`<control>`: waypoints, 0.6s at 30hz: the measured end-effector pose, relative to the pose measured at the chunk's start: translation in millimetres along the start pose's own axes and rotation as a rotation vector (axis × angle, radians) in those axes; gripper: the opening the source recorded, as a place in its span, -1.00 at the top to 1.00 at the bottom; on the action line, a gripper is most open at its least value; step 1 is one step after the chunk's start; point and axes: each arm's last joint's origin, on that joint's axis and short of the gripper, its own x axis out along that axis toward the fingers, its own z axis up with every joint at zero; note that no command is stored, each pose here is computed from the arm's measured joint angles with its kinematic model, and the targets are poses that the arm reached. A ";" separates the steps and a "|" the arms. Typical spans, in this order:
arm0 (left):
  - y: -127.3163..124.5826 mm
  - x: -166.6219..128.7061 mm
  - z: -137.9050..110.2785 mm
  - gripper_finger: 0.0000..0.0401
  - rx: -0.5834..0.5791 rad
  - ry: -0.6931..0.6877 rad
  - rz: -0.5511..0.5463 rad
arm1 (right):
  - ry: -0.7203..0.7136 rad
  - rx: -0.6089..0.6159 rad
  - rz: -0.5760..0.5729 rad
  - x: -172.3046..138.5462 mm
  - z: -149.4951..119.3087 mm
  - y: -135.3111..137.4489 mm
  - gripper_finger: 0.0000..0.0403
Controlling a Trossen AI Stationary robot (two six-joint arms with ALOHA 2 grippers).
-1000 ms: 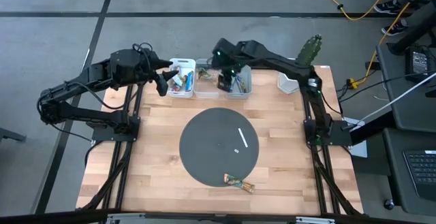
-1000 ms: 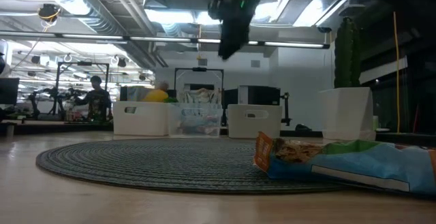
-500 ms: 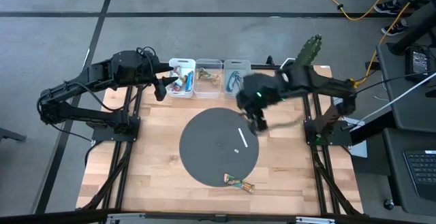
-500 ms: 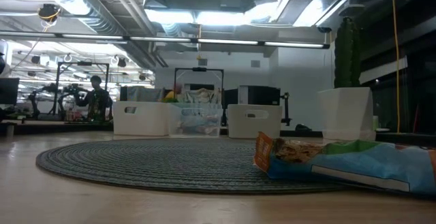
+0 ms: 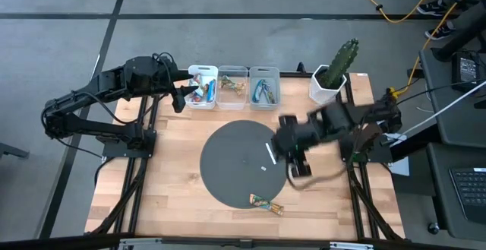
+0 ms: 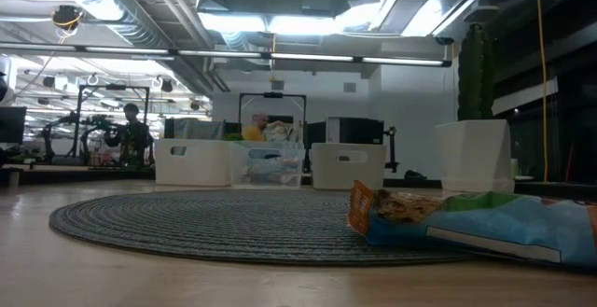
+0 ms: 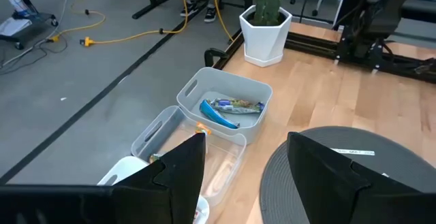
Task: Pick and place Granola Bars by type
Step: Put the yellow granola bar into the transparent bin
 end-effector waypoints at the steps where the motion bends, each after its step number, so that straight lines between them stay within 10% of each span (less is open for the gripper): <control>1: 0.0 0.0 0.0 0.01 -0.002 0.000 0.000 | 0.025 0.002 0.009 4.7 -2.6 8.0 0.21; 11: 0.3 0.1 0.0 0.01 -0.046 0.000 0.012 | 0.249 0.088 0.063 103.0 -49.3 80.6 0.21; 18: 1.1 0.1 -0.4 0.01 -0.057 0.001 0.040 | 0.133 0.220 0.207 155.5 -64.0 103.8 0.21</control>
